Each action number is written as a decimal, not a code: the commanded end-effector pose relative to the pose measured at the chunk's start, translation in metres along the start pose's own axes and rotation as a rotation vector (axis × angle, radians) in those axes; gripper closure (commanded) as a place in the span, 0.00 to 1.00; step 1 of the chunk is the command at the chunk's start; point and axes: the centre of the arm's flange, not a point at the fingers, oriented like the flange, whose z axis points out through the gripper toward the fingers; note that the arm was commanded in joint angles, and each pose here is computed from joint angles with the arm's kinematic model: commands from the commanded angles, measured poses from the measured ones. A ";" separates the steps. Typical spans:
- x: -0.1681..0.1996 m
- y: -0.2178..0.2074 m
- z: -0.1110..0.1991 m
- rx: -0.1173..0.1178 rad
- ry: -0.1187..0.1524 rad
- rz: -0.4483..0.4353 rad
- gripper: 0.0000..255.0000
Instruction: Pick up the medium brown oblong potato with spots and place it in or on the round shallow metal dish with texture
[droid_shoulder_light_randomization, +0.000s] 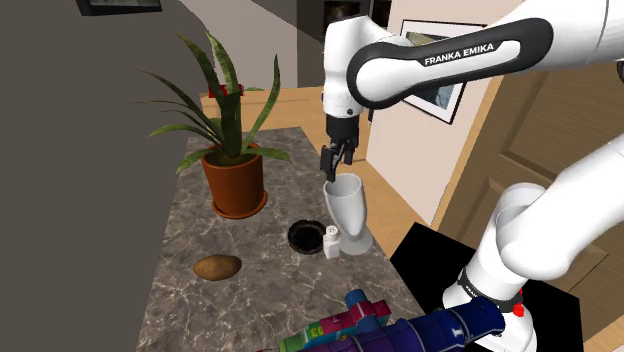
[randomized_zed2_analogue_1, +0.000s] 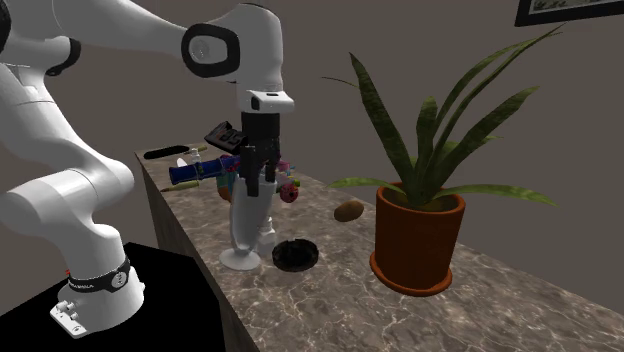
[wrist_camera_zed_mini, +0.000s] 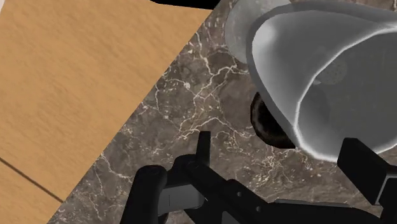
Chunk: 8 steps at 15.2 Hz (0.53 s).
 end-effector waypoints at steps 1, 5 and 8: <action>0.011 -0.020 0.024 -0.012 -0.063 -0.024 0.00; 0.040 -0.060 0.040 -0.014 -0.050 -0.064 0.00; 0.060 -0.091 0.051 -0.015 -0.041 -0.095 0.00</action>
